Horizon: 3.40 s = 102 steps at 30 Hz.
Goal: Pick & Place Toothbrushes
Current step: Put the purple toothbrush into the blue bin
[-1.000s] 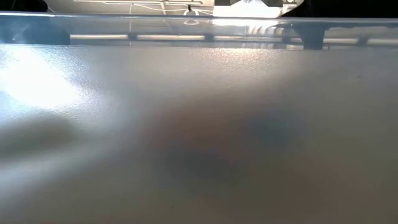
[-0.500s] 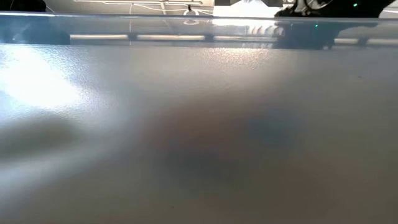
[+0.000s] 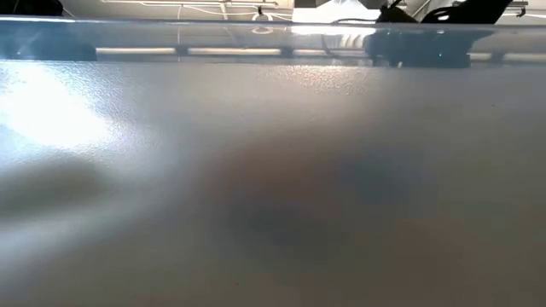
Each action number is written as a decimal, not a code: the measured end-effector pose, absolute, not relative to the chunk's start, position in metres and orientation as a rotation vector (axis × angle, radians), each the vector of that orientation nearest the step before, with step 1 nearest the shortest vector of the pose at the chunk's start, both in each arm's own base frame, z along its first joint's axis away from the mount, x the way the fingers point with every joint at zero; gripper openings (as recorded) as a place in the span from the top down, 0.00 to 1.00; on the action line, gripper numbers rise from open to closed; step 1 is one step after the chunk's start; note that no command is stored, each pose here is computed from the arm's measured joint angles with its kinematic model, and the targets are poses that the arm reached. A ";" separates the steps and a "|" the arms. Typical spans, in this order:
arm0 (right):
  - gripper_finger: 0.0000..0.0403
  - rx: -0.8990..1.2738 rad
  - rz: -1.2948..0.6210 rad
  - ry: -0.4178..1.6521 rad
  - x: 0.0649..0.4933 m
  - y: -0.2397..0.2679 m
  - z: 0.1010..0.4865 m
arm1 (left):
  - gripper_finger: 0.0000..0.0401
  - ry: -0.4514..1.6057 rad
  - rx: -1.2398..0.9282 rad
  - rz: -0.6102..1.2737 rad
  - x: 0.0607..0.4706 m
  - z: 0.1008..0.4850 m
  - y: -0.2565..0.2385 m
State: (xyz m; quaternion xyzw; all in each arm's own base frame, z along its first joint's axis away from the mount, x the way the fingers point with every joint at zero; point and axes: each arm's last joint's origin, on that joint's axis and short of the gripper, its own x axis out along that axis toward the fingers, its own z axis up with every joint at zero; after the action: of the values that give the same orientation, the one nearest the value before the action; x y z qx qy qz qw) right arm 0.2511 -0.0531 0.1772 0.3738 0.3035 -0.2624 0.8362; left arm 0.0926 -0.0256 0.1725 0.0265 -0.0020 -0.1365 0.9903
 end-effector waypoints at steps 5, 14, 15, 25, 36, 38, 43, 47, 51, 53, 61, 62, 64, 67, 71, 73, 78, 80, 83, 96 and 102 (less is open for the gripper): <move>0.99 0.788 -0.567 0.680 0.261 -0.055 0.158 | 1.00 -0.003 0.057 -0.274 0.093 0.172 -0.026; 0.99 0.761 -0.584 0.690 0.270 -0.066 0.138 | 1.00 -0.003 0.059 -0.274 0.093 0.172 -0.026; 0.99 0.757 -0.584 0.690 0.270 -0.068 0.137 | 1.00 -0.003 0.059 -0.274 0.093 0.172 -0.026; 0.99 0.758 -0.615 0.737 0.273 -0.074 0.116 | 1.00 -0.003 0.059 -0.275 0.093 0.172 -0.026; 0.99 0.746 -0.652 0.797 0.268 -0.073 0.113 | 1.00 -0.005 0.058 -0.253 0.093 0.172 -0.025; 0.99 0.734 -0.682 0.829 0.265 -0.073 0.113 | 1.00 -0.005 0.057 -0.250 0.093 0.172 -0.025; 0.99 0.695 -0.758 0.903 0.251 -0.070 0.120 | 1.00 -0.006 0.056 -0.245 0.093 0.172 -0.025; 0.99 0.682 -0.802 0.965 0.235 -0.067 0.133 | 1.00 -0.007 0.056 -0.244 0.093 0.172 -0.025; 0.99 0.699 -0.830 1.018 0.218 -0.062 0.148 | 1.00 -0.007 0.056 -0.243 0.093 0.172 -0.025; 0.99 0.712 -0.849 1.058 0.210 -0.060 0.152 | 1.00 -0.007 0.057 -0.241 0.093 0.172 -0.025; 0.99 0.774 -0.755 0.947 0.207 -0.056 0.174 | 1.00 -0.007 0.057 -0.241 0.093 0.172 -0.025; 0.99 0.787 -0.733 0.932 0.208 -0.055 0.176 | 1.00 -0.007 0.057 -0.241 0.093 0.172 -0.025; 0.99 0.805 -0.695 0.906 0.211 -0.055 0.178 | 1.00 -0.007 0.057 -0.241 0.093 0.172 -0.025; 0.98 0.814 -0.677 0.905 0.211 -0.055 0.178 | 1.00 -0.007 0.057 -0.241 0.093 0.172 -0.025; 0.90 0.821 -0.684 0.902 0.212 -0.053 0.178 | 1.00 -0.007 0.058 -0.241 0.093 0.172 -0.025; 0.84 0.816 -0.682 0.902 0.213 -0.051 0.178 | 1.00 -0.007 0.058 -0.242 0.093 0.172 -0.025; 0.67 0.843 -0.700 0.902 0.215 -0.044 0.176 | 1.00 -0.007 0.058 -0.241 0.093 0.172 -0.025; 0.63 0.872 -0.715 0.908 0.216 -0.041 0.174 | 1.00 -0.007 0.058 -0.242 0.093 0.172 -0.025; 0.62 0.876 -0.732 0.923 0.221 -0.035 0.167 | 1.00 -0.007 0.058 -0.242 0.093 0.172 -0.025; 0.69 0.805 -0.806 0.968 0.242 -0.024 0.128 | 1.00 -0.007 0.058 -0.242 0.093 0.172 -0.025; 0.69 0.798 -0.861 1.003 0.244 -0.025 0.118 | 1.00 -0.007 0.058 -0.242 0.093 0.172 -0.025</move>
State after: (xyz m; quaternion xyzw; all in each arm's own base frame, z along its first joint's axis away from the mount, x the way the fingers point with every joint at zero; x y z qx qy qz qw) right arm 0.2437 -0.0246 0.1176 0.3607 0.4533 -0.3890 0.7163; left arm 0.0929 -0.0248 0.1724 0.0289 -0.0034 -0.1208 0.9922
